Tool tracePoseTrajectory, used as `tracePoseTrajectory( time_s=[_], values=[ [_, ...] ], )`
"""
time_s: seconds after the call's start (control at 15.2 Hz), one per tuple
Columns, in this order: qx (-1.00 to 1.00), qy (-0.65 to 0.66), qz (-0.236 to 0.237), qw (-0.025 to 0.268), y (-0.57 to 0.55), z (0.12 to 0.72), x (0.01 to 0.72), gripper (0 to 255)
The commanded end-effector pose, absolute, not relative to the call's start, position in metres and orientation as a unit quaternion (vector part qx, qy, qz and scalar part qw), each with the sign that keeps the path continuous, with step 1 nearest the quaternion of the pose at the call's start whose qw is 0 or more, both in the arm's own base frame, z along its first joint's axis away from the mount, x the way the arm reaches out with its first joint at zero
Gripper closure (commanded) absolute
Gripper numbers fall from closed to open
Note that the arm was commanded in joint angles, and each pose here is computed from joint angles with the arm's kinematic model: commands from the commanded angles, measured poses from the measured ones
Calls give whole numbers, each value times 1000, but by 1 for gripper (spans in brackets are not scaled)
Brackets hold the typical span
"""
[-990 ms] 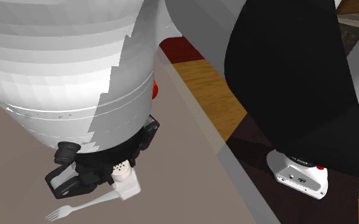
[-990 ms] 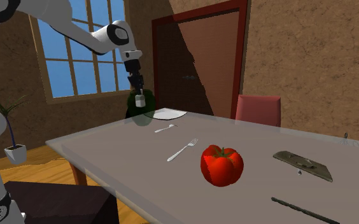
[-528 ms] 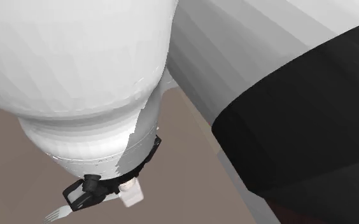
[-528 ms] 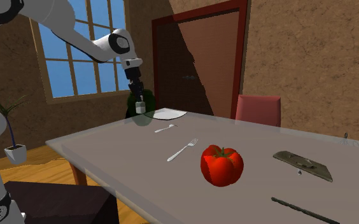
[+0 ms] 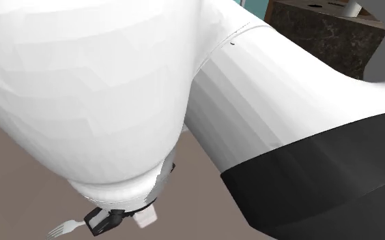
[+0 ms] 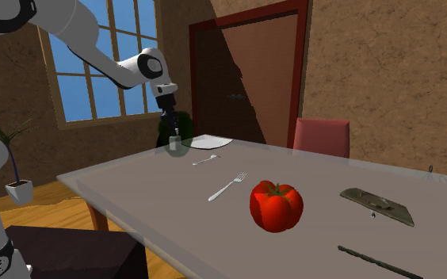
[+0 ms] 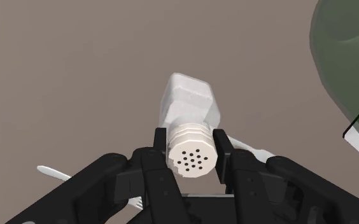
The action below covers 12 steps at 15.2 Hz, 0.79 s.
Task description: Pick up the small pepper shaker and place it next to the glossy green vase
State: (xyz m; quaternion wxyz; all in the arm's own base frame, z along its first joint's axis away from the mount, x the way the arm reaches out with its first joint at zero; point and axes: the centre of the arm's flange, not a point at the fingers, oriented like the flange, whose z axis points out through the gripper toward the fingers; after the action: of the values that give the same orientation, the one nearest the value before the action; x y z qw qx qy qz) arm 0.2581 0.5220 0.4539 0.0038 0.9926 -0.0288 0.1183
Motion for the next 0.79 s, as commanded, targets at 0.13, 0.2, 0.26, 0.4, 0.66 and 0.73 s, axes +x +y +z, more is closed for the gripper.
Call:
tracePoseTrajectory(
  time_s=[0.13, 0.2, 0.26, 0.4, 0.66, 0.73],
  values=[
    [993, -29, 118, 4, 522, 432, 259, 255],
    [993, -29, 118, 4, 522, 427, 259, 255],
    [993, -29, 118, 4, 522, 421, 259, 255],
    [993, -29, 118, 4, 522, 411, 259, 255],
    [993, -29, 118, 4, 522, 390, 259, 255],
    [993, -29, 118, 4, 522, 385, 259, 255]
  ],
)
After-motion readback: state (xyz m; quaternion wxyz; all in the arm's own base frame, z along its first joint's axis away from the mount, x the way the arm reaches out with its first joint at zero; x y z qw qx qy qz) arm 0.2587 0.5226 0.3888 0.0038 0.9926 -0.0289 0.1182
